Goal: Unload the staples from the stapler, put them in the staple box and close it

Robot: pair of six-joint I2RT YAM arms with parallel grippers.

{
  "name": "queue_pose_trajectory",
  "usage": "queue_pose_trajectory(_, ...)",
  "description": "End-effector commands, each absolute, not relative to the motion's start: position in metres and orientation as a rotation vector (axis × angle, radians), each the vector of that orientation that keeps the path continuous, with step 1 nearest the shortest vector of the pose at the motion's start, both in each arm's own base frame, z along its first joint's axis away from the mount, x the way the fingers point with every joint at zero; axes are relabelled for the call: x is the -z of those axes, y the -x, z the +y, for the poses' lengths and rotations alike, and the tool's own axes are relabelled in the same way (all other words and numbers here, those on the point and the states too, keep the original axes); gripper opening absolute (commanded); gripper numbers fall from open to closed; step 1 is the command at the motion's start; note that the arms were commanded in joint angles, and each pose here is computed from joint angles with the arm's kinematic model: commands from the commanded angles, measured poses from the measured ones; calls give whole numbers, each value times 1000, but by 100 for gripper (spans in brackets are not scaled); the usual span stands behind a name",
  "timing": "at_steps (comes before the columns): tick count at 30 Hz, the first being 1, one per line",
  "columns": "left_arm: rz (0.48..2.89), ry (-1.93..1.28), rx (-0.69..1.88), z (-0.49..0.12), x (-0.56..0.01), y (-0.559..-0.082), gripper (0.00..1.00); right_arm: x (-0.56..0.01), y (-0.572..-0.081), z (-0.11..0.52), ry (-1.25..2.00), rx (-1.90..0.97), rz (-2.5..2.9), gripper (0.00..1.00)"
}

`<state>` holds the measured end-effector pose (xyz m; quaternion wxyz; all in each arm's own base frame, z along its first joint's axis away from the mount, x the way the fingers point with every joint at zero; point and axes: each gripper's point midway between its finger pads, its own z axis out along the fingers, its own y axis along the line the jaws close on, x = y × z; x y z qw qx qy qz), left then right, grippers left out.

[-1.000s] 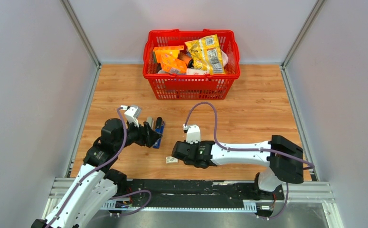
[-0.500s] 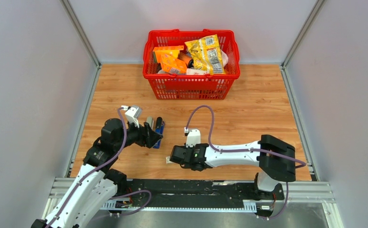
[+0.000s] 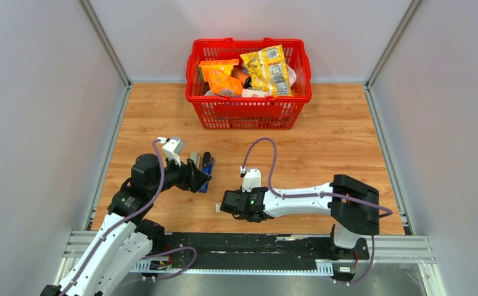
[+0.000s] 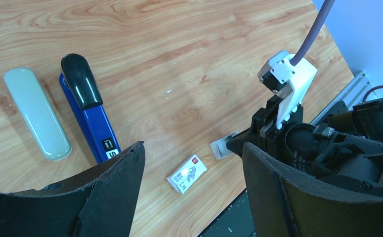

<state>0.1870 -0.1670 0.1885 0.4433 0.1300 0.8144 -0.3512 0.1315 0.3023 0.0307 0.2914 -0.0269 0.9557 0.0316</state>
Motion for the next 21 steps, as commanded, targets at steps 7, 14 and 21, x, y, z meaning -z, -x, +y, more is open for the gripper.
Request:
queue_pose_trajectory(7, 1983, -337, 893, -170, -196, -188, 79, -39, -141, 312, 10, -96, 2500, 19)
queue_pose_trajectory(14, 1988, -336, 896, -171, -195, -188, 79, -44, -142, 314, 11, -100, 2494, 27)
queue_pose_trajectory(21, 1997, -337, 898, -171, -193, -189, 79, -59, -144, 308, -6, -108, 2469, 31)
